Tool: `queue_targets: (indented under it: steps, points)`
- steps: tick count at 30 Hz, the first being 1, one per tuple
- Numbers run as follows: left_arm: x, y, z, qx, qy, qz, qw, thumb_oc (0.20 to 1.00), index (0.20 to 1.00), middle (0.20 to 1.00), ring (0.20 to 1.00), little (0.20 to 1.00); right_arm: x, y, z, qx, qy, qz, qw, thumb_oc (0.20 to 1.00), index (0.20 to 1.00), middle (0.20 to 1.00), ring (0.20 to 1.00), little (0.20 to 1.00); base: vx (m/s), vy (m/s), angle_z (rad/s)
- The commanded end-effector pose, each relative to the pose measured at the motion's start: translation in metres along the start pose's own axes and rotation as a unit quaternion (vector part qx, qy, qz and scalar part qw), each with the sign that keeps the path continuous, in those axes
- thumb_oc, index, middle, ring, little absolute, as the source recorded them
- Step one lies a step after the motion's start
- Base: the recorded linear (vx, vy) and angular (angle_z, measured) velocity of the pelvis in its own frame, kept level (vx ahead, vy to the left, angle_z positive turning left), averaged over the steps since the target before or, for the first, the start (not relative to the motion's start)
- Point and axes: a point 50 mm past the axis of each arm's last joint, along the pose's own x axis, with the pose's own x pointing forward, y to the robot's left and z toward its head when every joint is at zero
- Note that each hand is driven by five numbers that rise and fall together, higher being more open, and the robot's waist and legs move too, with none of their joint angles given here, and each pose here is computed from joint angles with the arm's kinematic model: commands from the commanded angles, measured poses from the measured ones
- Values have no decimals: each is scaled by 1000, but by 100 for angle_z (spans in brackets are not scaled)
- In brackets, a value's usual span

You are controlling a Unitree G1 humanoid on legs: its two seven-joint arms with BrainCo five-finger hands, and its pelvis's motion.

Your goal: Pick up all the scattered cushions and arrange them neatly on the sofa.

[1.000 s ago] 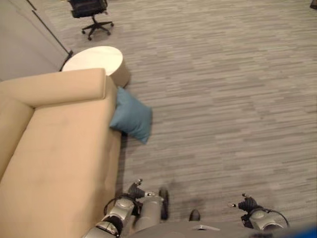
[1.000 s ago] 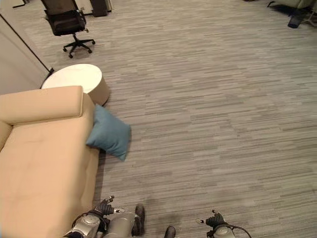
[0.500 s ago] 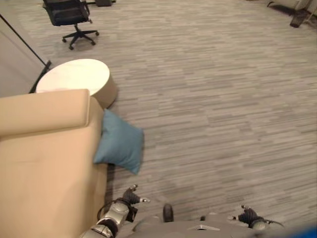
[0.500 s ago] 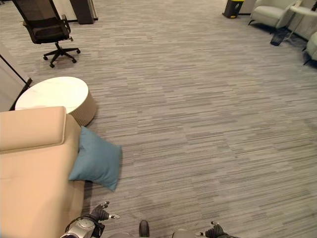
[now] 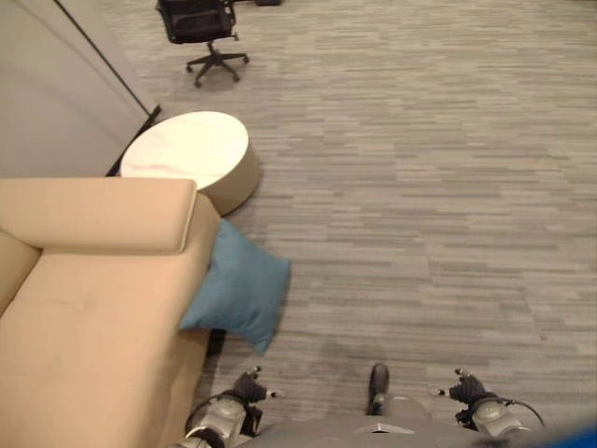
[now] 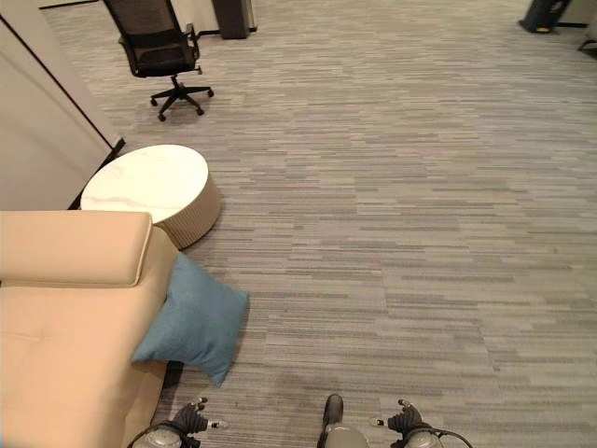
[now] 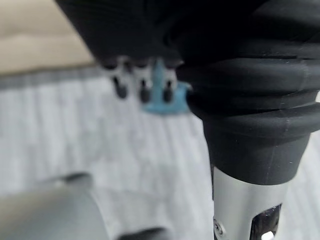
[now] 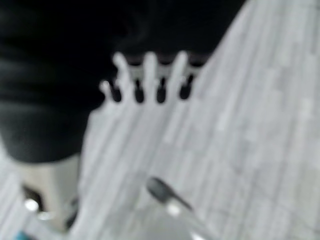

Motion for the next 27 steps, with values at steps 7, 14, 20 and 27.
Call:
queue_targets:
  steps: [7,14,20,27]
  points:
    - [2,6,17,-3,-30,4,1000,1000,1000,1000,1000,1000,-2,-21,-20,18,22,-38,999,1000,1000,1000,1000,1000,220,-37,75]
    - [0,6,4,-20,-13,6,1000,1000,1000,1000,1000,1000,-4,-7,-23,-21,21,-10,1000,1000,1000,1000,1000,1000,201,124,11]
    - [0,21,6,-11,-18,18,1000,1000,1000,1000,1000,1000,1,-43,-16,30,33,-12,999,1000,1000,1000,1000,1000,136,-23,91]
    - [0,19,0,1,-4,23,1000,1000,1000,1000,1000,1000,0,-11,17,18,-54,-6,998,1000,1000,1000,1000,1000,188,-221,132]
